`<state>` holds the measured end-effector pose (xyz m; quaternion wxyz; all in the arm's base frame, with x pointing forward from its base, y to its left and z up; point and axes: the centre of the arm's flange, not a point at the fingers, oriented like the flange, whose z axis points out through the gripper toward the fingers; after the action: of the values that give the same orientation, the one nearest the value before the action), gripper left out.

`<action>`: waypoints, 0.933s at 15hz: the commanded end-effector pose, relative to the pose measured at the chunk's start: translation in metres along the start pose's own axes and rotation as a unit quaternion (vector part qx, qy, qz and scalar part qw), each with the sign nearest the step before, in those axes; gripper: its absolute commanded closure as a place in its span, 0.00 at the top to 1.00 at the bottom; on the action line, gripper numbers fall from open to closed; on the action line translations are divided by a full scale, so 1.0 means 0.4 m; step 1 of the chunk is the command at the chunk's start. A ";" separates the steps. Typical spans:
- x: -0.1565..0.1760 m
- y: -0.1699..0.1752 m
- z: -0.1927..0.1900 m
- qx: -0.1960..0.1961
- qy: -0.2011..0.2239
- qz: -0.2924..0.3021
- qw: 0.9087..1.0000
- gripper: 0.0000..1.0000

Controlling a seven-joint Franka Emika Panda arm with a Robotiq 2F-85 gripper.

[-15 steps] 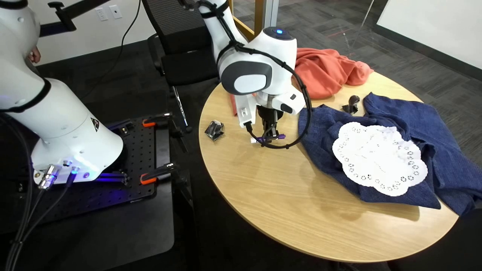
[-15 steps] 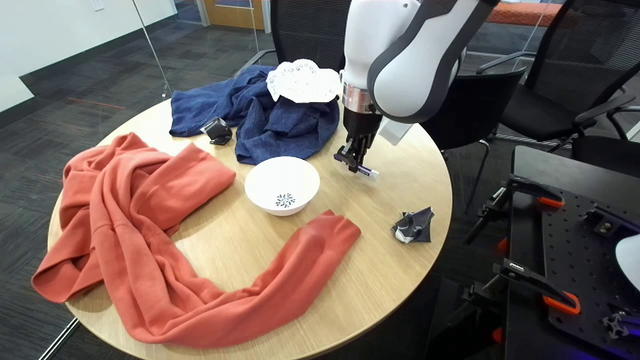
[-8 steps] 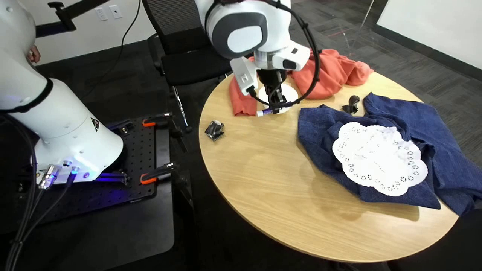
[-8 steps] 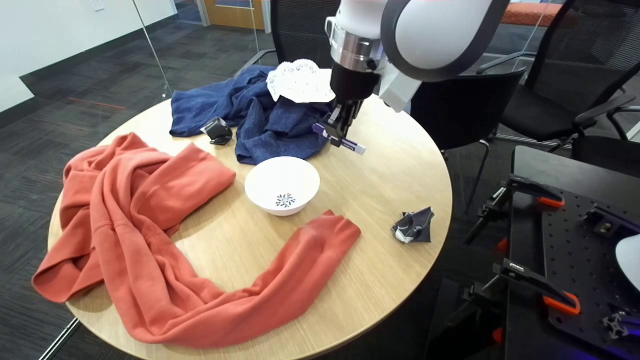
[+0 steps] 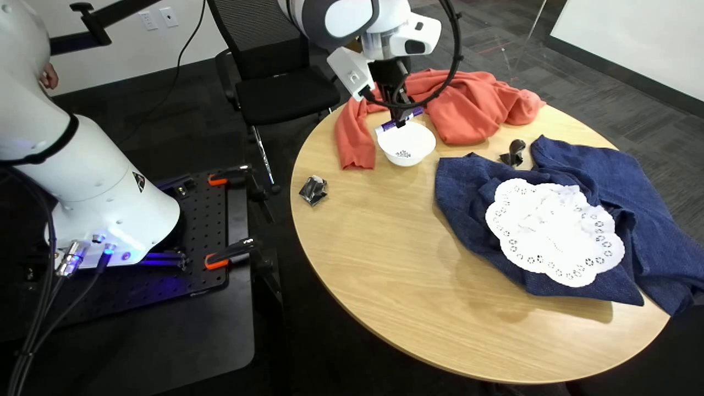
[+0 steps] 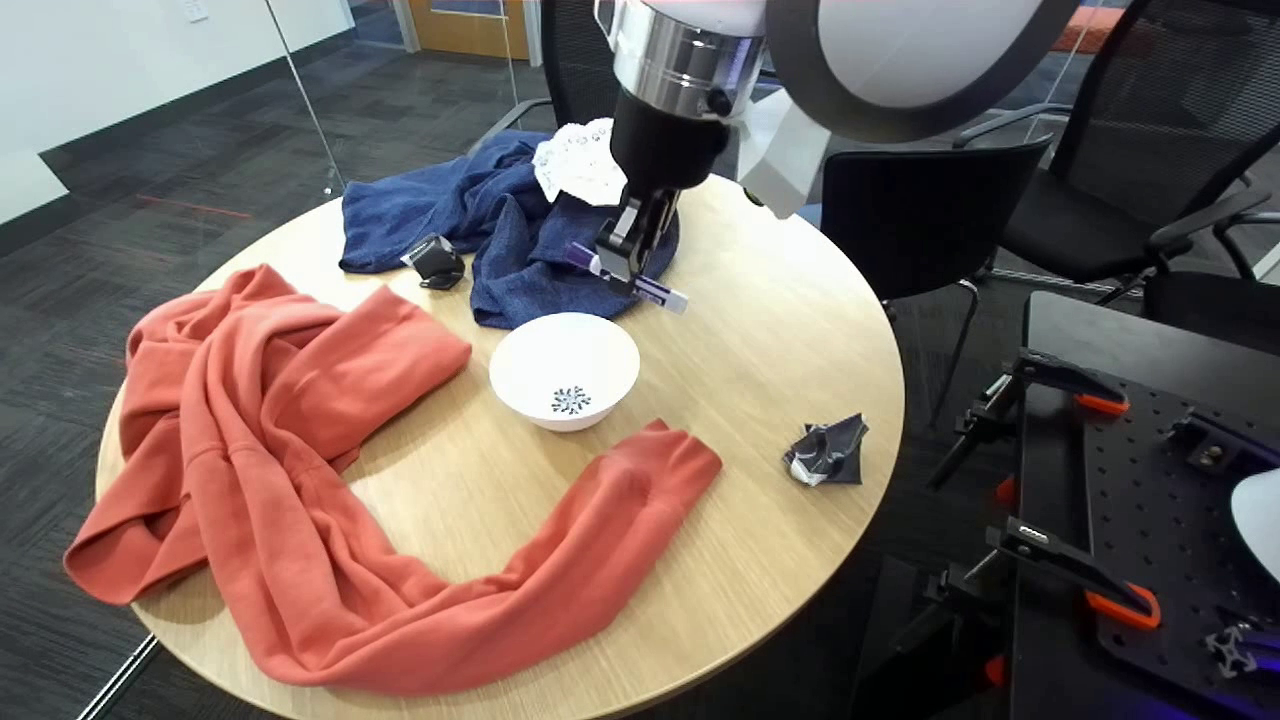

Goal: Put he marker in the bowl

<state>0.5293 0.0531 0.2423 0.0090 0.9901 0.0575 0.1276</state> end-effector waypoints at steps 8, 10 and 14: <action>0.057 -0.048 0.100 0.004 0.095 -0.026 0.995 0.05; 0.069 -0.040 0.123 -0.003 0.101 -0.028 0.994 0.05; 0.088 -0.032 0.167 -0.011 0.103 -0.030 0.994 0.05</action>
<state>0.5648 0.0659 0.1965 0.0095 0.9731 0.0815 0.2153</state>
